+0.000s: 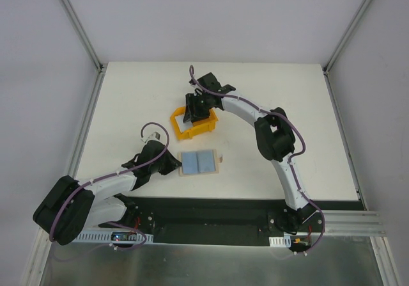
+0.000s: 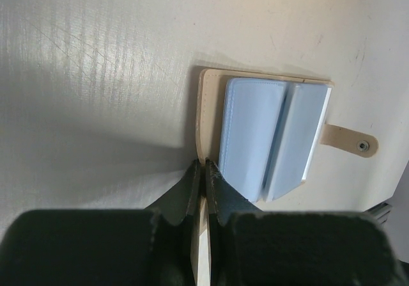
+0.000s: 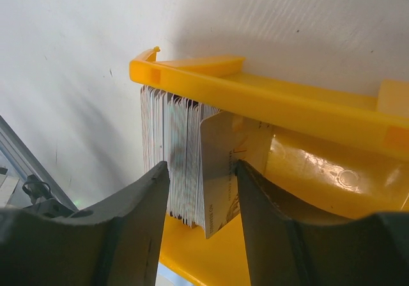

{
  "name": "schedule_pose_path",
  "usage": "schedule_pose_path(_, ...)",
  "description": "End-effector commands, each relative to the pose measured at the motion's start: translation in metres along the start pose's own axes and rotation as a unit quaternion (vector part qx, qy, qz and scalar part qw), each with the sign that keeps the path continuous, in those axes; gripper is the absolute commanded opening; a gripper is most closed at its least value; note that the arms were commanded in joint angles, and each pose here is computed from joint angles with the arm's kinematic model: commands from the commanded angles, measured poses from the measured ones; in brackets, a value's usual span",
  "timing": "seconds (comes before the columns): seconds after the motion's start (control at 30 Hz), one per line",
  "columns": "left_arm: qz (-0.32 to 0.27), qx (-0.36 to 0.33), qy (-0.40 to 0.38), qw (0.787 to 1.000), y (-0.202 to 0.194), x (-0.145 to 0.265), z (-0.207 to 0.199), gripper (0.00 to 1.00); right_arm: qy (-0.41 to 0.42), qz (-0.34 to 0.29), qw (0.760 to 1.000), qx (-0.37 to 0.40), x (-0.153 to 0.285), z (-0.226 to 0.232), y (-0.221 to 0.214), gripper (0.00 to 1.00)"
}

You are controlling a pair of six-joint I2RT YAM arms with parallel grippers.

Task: Put the credit cards into the card holder
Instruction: Pick up the credit card from the storage box.

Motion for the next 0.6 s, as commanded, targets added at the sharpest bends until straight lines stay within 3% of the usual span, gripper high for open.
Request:
schedule_pose_path(0.0, -0.001, 0.001, 0.008, 1.0, -0.001, 0.0, 0.005, 0.0, 0.038, -0.036, 0.998, 0.02, 0.034, 0.031, 0.013, 0.47)
schedule_pose_path(0.43, 0.007, 0.0, 0.007, 1.0, -0.002, -0.002, 0.004, 0.0, 0.042, -0.048, 0.998, 0.024, 0.048, 0.036, 0.017, 0.32)
schedule_pose_path(0.57, 0.007, 0.0, 0.006, 1.0, -0.002, -0.002, 0.005, 0.0, 0.029, -0.059, 0.997, 0.026, 0.05, 0.034, 0.019, 0.22)
Point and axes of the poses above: each gripper's point midway between its finger pads, its own x axis back along the fingers, its own z axis along the line the jaws close on, y = z × x, the point moved 8 cm from there along x, back along the fingers, and after that the axes turned 7 degrees about -x, right-handed, at the moved point
